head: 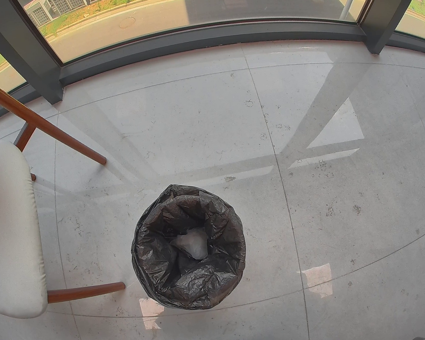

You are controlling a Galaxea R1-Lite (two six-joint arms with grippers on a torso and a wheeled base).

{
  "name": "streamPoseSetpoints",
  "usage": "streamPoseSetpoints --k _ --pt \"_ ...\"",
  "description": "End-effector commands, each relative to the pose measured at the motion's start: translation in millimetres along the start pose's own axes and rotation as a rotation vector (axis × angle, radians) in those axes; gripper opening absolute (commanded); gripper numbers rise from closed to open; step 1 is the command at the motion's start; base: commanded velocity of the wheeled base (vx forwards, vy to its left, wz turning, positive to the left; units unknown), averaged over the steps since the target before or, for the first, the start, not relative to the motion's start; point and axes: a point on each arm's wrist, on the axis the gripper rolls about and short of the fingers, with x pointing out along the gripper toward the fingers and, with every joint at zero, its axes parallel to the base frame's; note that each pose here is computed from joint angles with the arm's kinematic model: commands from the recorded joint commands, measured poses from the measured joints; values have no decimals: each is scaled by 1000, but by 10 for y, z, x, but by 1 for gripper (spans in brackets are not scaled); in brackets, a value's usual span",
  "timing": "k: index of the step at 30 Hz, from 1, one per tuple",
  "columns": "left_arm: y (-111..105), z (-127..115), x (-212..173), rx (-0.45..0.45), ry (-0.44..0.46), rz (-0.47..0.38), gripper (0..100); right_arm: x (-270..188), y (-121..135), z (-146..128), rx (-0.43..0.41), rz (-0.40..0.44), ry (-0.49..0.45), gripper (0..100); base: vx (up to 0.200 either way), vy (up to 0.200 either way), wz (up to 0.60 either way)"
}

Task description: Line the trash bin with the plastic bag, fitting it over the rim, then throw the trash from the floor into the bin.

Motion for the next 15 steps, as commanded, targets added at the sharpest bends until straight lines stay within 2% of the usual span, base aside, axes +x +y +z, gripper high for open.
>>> streamPoseSetpoints --k 1,6,9,10,12,14,15 --pt "274 -286 -64 -49 -30 -24 100 -104 -53 -136 -70 22 -12 100 0 0 0" --pt "398 -450 -69 -15 -52 -70 100 -152 -66 -194 -92 69 -13 100 0 0 0" --pt "507 -590 -90 22 -84 -162 100 -192 -68 -216 -114 117 -21 100 0 0 0" --pt "560 -674 -97 68 -107 -213 100 -214 -73 -237 -127 141 -23 100 0 0 0" --pt "541 -718 -79 154 -95 -260 100 -238 -82 -283 -161 182 -19 100 0 0 0" --pt "518 -705 -79 156 -104 -305 100 -264 -92 -317 -192 206 -23 100 0 0 0" --pt "489 -687 -79 149 -119 -360 100 -294 -109 -368 -220 228 -29 100 0 0 0"
